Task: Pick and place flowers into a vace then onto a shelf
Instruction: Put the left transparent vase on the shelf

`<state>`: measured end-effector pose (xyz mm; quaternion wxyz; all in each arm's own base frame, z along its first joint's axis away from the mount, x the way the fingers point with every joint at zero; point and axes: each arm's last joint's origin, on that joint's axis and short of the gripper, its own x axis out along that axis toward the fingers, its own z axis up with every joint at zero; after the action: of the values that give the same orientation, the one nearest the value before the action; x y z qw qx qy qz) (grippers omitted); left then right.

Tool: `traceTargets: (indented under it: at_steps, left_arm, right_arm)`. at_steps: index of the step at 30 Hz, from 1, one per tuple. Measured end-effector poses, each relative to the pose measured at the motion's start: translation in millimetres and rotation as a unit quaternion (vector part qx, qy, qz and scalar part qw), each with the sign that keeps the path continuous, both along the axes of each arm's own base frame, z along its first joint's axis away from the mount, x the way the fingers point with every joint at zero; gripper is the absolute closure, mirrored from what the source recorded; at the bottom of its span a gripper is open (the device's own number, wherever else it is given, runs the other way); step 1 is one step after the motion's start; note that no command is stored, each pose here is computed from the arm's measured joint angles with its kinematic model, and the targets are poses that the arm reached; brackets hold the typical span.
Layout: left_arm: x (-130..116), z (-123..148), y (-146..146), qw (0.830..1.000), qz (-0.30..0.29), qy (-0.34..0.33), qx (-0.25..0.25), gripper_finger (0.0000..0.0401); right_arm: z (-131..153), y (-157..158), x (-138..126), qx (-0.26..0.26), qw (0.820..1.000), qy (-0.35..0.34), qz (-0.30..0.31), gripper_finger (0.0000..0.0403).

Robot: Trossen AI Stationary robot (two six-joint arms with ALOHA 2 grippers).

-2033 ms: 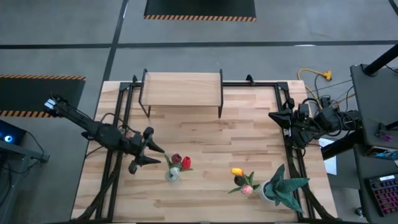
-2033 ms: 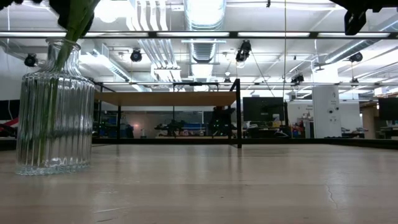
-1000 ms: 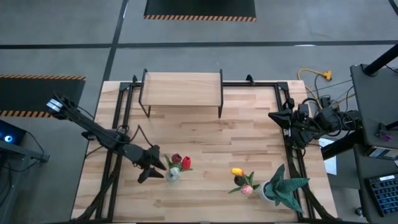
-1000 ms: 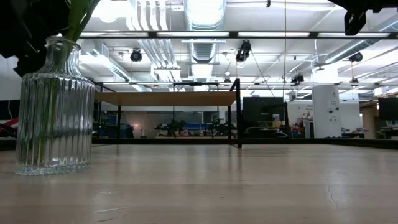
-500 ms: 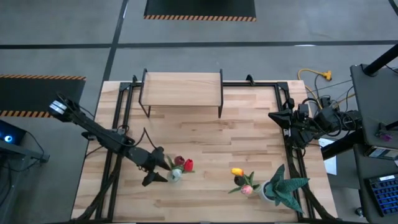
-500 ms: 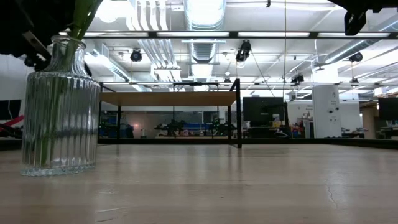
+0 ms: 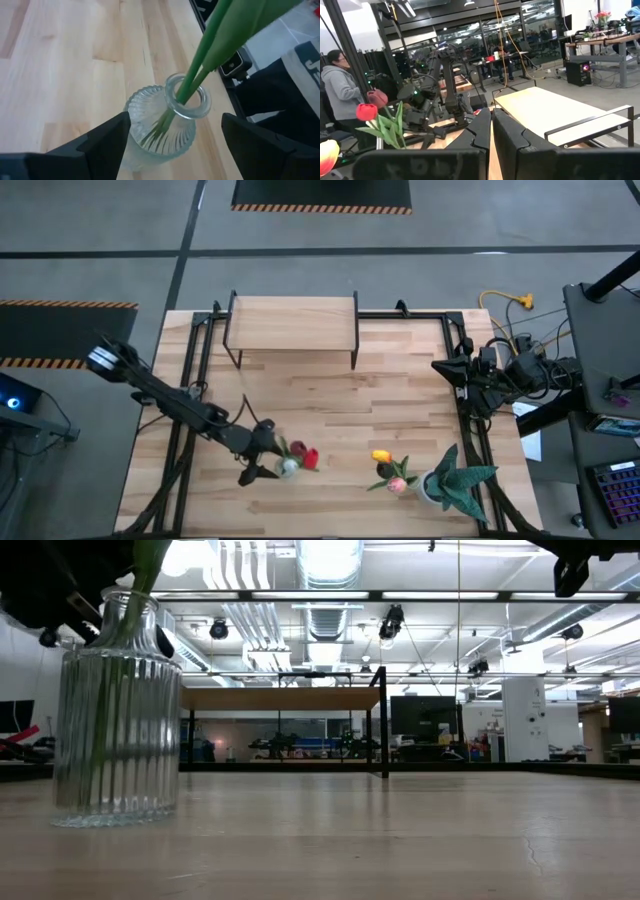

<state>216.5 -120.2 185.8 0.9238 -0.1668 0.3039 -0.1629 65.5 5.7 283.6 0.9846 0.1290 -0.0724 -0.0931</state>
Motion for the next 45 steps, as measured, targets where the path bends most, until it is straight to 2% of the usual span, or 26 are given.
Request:
traceTargets:
  at_steps: [9,19,22,27,38,42,45]
  left_arm:
    - [14.4,2.8,-5.9,0.999,0.012,-0.015,0.041,0.01]
    - [24.8,-5.5,-10.9,0.998,0.021,-0.001,0.055,0.0105]
    - [25.0,-6.3,-11.1,0.998,0.02,0.0,0.056,0.0127]
    - [25.2,-5.7,-11.2,0.998,0.021,-0.003,0.055,0.0189]
    - [26.3,-3.2,-11.8,0.998,0.022,-0.011,0.051,0.0198]
    - [29.7,4.4,-13.8,0.998,0.018,-0.022,0.048,0.0227]
    - [31.8,12.5,-15.0,0.998,0.011,-0.032,0.057,0.0265]
  right_arm:
    - [-2.4,-0.4,0.8,0.0,1.0,0.005,-0.013,0.039]
    - [-4.2,-0.1,1.7,0.001,1.0,0.007,-0.012,0.039]
    - [-4.1,-0.1,1.7,0.001,1.0,0.007,-0.013,0.039]
    - [-4.1,-0.1,1.7,0.001,1.0,0.007,-0.012,0.039]
    - [-4.1,-0.1,1.7,-0.001,1.0,0.007,-0.012,0.039]
    - [-4.1,-0.1,1.7,-0.001,1.0,0.007,-0.012,0.039]
    - [-4.1,-0.1,1.7,0.0,1.0,0.007,-0.012,0.039]
